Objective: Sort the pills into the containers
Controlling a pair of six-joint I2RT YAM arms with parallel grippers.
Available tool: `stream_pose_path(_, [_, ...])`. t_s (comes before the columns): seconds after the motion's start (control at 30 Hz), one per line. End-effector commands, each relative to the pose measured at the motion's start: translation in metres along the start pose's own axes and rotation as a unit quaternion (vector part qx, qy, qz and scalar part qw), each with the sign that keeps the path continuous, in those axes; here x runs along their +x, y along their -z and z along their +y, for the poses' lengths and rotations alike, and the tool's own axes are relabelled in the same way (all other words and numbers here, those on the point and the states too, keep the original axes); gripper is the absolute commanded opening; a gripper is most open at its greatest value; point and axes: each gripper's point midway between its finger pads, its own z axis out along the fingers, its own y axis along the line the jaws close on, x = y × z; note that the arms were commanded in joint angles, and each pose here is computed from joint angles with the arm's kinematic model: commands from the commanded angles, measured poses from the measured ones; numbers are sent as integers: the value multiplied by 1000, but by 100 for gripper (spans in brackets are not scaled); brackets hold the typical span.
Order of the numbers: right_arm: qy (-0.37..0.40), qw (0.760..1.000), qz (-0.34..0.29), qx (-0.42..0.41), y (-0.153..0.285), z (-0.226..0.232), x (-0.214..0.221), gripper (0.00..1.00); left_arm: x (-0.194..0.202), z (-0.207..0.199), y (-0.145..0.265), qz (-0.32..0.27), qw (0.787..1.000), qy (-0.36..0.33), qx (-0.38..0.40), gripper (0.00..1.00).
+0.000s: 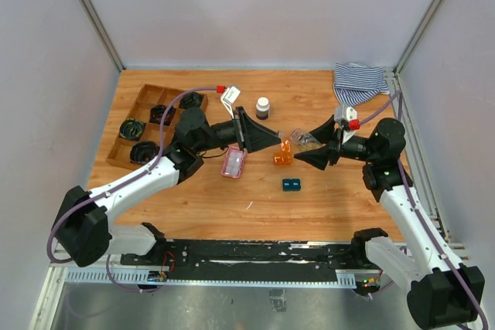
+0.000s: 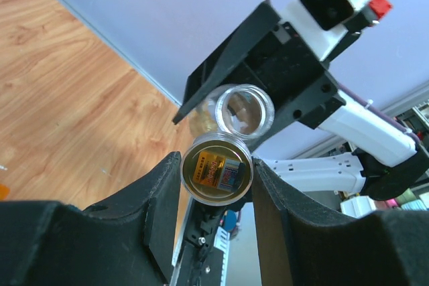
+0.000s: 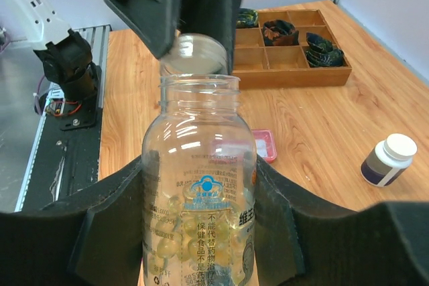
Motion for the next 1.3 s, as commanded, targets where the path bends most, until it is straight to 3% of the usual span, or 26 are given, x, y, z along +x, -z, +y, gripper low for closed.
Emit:
stream_pose_path(0.0, [54,998,8,-18,-6,10,-9,1,0,0,-6,19,1000,7,7,21])
stream_pose_path(1.27, [60,996,63,-21,-22,11,16,1,12,-3,-7,46,999,21,14,21])
